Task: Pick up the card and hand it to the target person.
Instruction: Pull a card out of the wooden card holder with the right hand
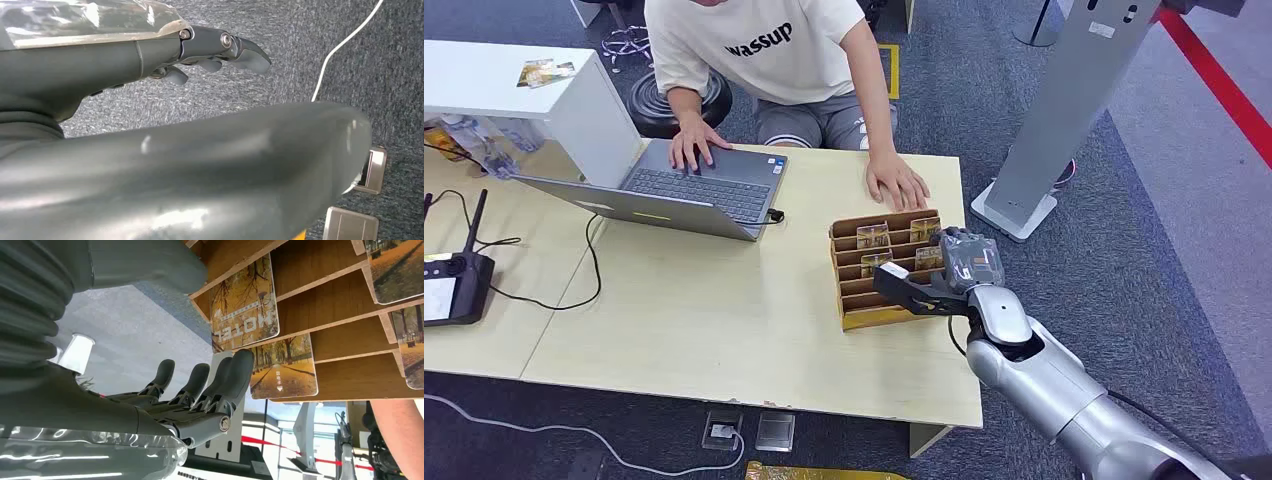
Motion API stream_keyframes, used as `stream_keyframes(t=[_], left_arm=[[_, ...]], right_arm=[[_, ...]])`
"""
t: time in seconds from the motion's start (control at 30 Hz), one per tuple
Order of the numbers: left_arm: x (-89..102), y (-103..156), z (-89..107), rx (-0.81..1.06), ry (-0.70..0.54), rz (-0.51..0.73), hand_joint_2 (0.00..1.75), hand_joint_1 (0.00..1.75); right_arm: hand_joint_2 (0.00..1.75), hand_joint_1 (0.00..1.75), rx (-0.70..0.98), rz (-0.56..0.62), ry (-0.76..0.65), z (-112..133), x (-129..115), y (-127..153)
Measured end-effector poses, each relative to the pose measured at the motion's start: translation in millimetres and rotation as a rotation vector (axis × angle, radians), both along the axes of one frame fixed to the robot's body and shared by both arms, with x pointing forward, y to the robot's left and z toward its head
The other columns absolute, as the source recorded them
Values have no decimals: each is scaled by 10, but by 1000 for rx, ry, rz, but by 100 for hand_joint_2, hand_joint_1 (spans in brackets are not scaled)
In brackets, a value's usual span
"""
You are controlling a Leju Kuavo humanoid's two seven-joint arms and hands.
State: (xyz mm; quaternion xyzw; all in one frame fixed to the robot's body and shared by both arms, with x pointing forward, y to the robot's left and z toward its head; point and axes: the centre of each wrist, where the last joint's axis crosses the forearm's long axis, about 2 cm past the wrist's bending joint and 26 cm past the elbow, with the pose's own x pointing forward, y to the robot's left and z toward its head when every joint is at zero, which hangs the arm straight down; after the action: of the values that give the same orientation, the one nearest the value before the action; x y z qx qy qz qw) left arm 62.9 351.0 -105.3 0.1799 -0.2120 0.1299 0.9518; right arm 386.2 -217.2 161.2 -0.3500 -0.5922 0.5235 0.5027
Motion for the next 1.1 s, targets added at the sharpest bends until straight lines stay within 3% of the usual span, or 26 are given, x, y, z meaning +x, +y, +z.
stream_keyframes(t=[0.77,0.87,1.1], left_arm=[[0,0,0,2,0,0,0,0],[0,1,0,4,1,2,0,0],[-1,2,1,8,2,5,0,0]], right_arm=[[175,76,2,-6,14,-2,1,-5],[175,83,1,-6,16,-3,1,-5],[175,120,6,0,18,-2,1,-4]])
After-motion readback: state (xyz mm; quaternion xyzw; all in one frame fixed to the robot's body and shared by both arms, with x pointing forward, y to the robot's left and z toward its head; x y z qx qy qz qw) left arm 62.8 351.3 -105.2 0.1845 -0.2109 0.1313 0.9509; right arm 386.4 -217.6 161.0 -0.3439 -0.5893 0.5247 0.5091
